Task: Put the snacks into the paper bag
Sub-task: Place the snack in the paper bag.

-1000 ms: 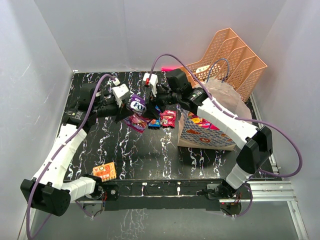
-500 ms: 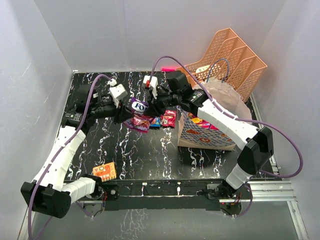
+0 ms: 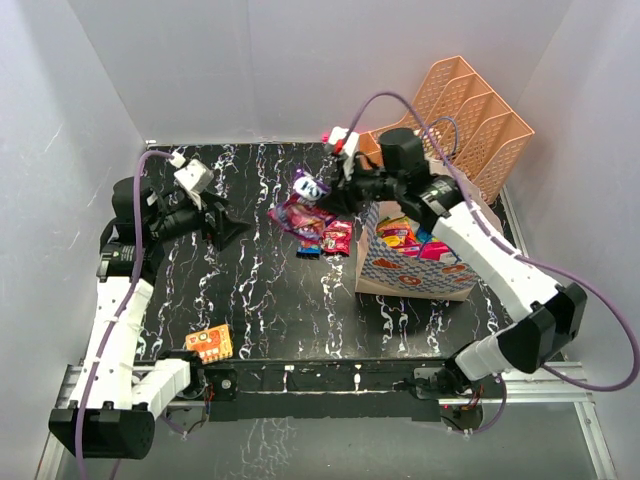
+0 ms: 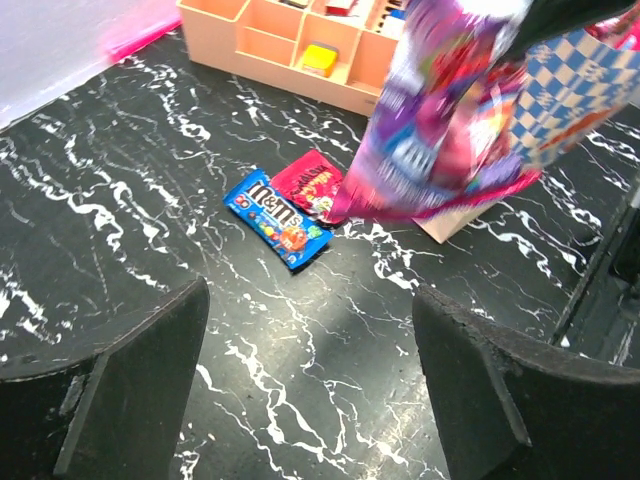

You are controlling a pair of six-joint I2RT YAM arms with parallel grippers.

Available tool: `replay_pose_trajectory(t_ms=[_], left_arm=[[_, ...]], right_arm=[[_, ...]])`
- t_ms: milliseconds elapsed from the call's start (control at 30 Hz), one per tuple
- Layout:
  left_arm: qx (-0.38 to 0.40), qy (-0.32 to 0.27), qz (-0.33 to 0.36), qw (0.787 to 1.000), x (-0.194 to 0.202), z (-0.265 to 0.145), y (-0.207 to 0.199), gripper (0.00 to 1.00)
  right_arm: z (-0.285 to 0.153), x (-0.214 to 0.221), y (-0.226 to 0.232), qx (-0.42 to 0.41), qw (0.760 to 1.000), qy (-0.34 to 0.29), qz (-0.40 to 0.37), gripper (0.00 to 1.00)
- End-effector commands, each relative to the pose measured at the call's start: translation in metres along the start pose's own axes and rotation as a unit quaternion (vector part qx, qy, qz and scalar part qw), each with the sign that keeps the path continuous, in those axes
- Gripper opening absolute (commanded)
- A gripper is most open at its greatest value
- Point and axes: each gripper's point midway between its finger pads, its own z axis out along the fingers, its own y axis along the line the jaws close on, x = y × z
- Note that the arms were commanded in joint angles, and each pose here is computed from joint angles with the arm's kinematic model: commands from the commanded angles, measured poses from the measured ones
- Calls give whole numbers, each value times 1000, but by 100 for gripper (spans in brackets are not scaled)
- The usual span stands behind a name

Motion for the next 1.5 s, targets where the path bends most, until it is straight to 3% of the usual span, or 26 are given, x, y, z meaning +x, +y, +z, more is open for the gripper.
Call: replay_pose_trajectory(t_ms=[0, 133, 300, 833, 1067, 1300, 1467], left_arm=[[-58, -4, -23, 998, -1, -7, 17, 84], [-70, 16, -36, 997, 11, -6, 23, 89], [-77, 22, -31, 996, 21, -3, 29, 91], [-124, 67, -63, 988, 47, 4, 58, 92], [-119, 72, -65, 988, 50, 6, 59, 92], [-120, 70, -54, 989, 55, 5, 58, 92], [-117, 67, -52, 990, 54, 6, 57, 92]], right_arm=[[-53, -61, -17, 47, 995, -90, -25, 16], [-102, -77, -30, 97, 987, -127, -21, 16], [-150, -82, -37, 165, 977, -131, -40, 16], [-237, -11, -78, 401, 914, 5, -57, 16], [-251, 7, -82, 431, 898, 48, -68, 16], [-245, 38, -77, 406, 905, 102, -72, 16], [-242, 53, -76, 384, 906, 137, -116, 16]])
